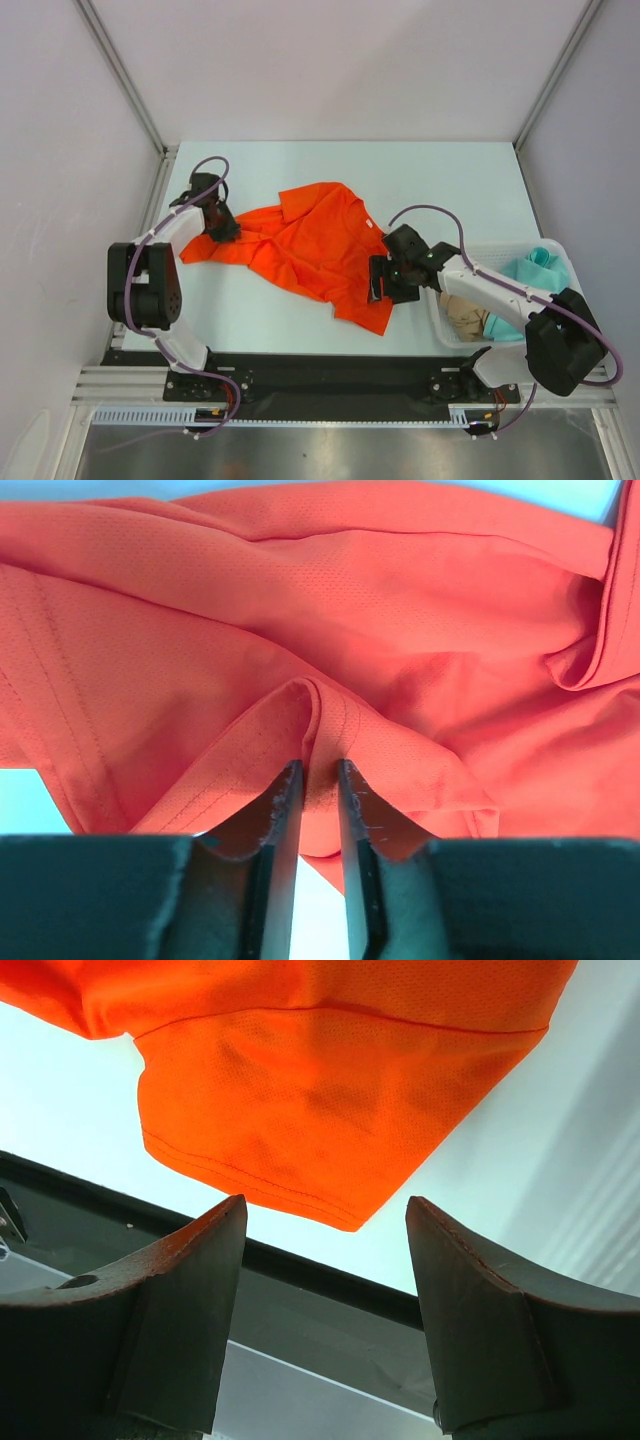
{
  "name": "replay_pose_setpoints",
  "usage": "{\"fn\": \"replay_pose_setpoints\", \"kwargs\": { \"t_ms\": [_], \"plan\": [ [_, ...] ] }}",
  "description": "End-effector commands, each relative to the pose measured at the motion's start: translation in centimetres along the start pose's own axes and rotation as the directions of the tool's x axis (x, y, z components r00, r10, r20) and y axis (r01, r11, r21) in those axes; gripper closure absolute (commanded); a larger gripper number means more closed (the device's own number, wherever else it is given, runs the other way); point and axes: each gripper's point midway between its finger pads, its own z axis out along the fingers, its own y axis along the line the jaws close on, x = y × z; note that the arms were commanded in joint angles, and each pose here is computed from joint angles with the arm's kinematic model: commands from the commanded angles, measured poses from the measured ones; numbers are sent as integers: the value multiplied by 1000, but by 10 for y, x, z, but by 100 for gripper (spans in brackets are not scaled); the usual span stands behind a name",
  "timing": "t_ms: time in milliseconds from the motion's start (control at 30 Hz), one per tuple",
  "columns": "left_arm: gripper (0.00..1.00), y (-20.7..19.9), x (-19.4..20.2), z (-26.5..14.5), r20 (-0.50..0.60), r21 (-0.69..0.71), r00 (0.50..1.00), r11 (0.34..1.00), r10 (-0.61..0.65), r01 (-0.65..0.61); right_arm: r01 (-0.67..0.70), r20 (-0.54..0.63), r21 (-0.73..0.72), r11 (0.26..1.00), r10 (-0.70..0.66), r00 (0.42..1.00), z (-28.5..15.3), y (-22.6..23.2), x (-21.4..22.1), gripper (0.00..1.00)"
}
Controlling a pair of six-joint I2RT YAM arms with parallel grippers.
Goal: Fold and stack the t-shirts
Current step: Flatten the tshirt out
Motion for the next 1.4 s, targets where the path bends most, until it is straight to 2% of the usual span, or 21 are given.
{"fn": "replay_pose_setpoints", "kwargs": {
  "t_ms": [0, 33, 67, 133, 300, 467, 600, 833, 1100, 1167, 1367],
  "plan": [
    [78, -2, -10, -1, 20, 12, 1000, 1000, -9, 9, -22, 10, 18, 1000, 22, 1000, -3, -5, 3, 30],
    [81, -2, -9, -1, 14, 9, 1000, 1000, -6, 6, -23, 10, 17, 1000, 23, 1000, -3, -6, 3, 30],
    [90, -1, -10, -2, 15, 9, 1000, 1000, -8, 8, -24, 10, 17, 1000, 23, 1000, -4, -6, 3, 30],
    [100, 0, -7, -4, 11, 6, 1000, 1000, -5, 5, -32, -3, 38, 999, 32, 999, -4, -10, 7, 30],
    [100, 4, -9, -35, 70, 4, 997, 1000, -6, 5, -31, -30, 13, 999, 31, 999, -4, -13, 26, 29],
    [100, 14, 13, -71, 92, 17, 995, 1000, -24, 23, 4, -80, 19, 1000, -2, 997, 4, -15, 55, 29],
    [100, 21, 34, -95, 132, 55, 990, 998, -49, 42, 2, -85, 19, 1000, 0, 996, 16, -14, 63, 39],
    [100, 36, 62, -104, 115, 41, 993, 999, -40, 35, -24, -60, 99, 995, 30, 998, 28, -21, 52, 48],
    [100, 32, 66, -107, 119, 63, 992, 998, -33, 25, -112, -24, 117, 987, 116, 993, 28, -16, 45, 55],
    [100, 33, 68, -106, 119, 61, 992, 998, -33, 26, -143, -4, 140, 980, 145, 989, 28, -19, 43, 60],
    [100, 35, 70, -107, 120, 58, 992, 998, -35, 28, -178, -45, 180, 967, 189, 981, 32, -22, 55, 61]
  ]
}}
